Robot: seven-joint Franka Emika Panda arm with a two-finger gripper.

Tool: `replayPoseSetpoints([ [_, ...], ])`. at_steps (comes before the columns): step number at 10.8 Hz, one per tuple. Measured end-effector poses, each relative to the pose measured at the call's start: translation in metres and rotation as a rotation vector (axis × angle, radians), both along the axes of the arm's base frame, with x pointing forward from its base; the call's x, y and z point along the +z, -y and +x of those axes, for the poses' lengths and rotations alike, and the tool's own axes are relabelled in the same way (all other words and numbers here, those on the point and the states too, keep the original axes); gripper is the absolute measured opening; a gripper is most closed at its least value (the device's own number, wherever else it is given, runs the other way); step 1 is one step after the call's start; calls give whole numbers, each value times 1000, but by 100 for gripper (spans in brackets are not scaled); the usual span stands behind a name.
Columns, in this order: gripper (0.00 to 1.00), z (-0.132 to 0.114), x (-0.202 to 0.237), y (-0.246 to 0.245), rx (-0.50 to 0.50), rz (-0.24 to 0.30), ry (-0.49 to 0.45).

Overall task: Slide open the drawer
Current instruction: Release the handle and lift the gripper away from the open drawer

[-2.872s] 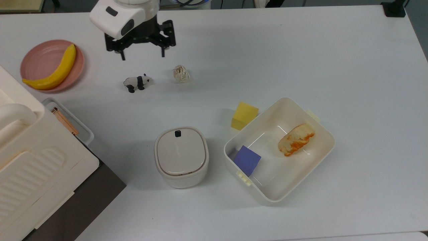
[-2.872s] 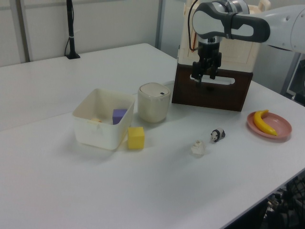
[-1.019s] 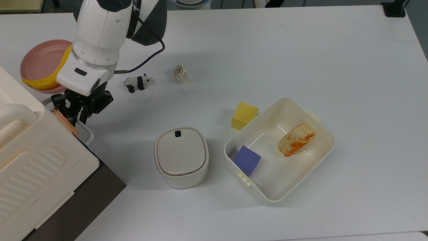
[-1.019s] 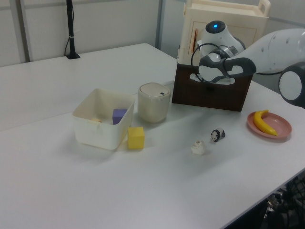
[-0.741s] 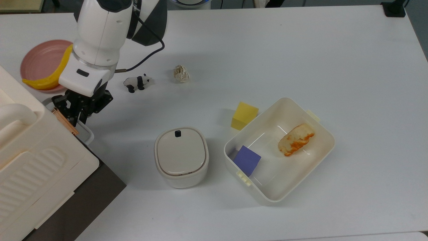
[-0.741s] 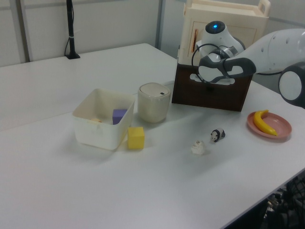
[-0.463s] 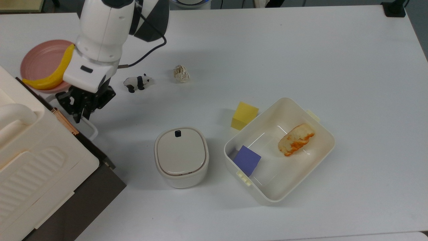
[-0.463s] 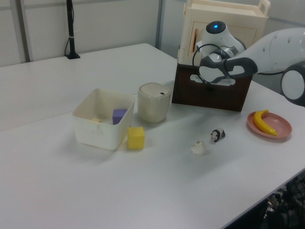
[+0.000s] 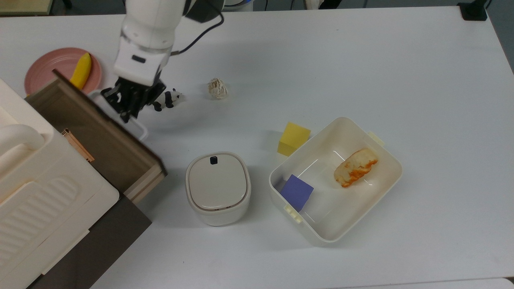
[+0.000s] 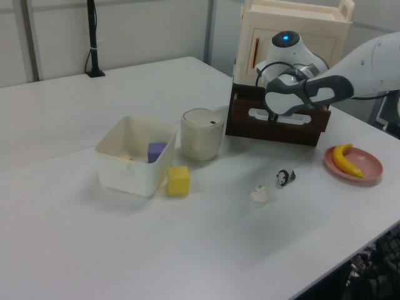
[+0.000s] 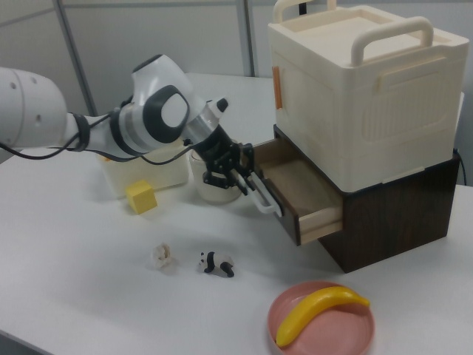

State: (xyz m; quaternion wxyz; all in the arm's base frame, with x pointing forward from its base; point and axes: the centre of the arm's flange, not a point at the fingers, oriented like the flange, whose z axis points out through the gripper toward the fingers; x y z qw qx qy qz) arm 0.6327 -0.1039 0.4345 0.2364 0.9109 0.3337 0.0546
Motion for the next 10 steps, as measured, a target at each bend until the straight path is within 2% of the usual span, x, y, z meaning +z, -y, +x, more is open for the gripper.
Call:
replayPoseSetpoints([
  [2, 16, -19, 11, -13, 20, 13, -84],
  [3, 15, -24, 15, -16, 25, 36, -117],
  [4, 21, -26, 17, -19, 9, 76, -123],
  [5, 35, -27, 20, -21, -12, 116, -111],
  [6, 51, -27, 22, -22, -31, 135, -101],
  [9, 96, -29, 22, -31, -49, 151, -122],
  [10, 100, -32, 28, -43, -57, 153, -157],
])
